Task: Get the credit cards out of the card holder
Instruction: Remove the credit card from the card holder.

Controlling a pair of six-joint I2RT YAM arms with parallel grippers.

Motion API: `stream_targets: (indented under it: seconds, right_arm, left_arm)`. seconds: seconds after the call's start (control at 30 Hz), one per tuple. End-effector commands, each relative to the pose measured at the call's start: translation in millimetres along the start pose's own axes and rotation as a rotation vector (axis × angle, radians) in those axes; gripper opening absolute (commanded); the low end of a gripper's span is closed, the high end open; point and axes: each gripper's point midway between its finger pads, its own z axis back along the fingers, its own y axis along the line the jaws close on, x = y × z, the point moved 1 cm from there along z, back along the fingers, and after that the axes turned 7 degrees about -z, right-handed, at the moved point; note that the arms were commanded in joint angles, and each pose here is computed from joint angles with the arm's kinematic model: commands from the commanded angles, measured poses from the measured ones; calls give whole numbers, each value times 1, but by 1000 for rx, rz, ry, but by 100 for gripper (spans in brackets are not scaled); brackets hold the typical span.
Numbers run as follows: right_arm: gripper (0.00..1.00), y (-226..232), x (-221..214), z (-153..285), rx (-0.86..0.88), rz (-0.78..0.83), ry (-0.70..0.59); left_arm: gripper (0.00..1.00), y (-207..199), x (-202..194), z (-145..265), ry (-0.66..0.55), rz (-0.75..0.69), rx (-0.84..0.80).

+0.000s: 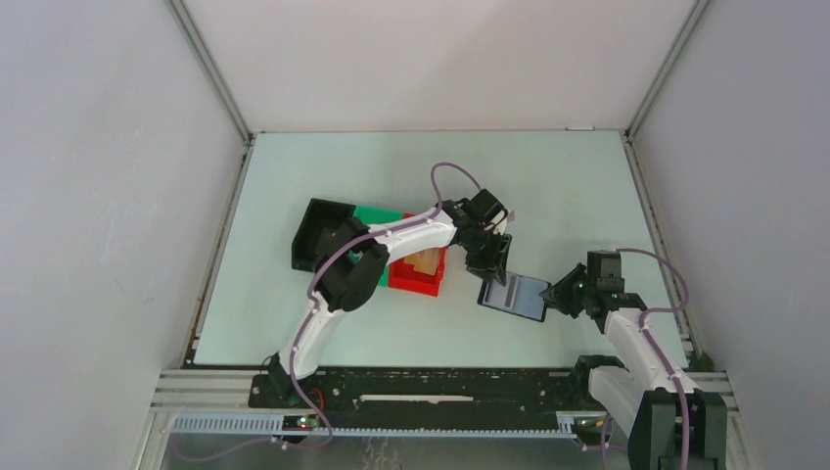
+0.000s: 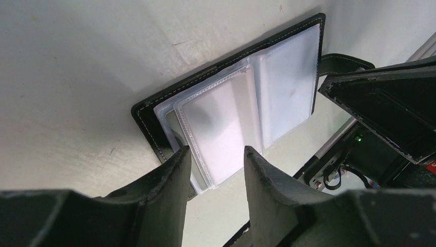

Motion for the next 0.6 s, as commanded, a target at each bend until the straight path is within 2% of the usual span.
stream_targets:
  seconds: [0.0,0.57]
  right_arm:
    - [25,1,2,0,10,11,-9]
    - [25,0,1,0,10,9,-8]
  left_arm:
    - [48,-12,16,9,-41,-46,-15]
    - [48,-28,13,4,-8,-67,-86]
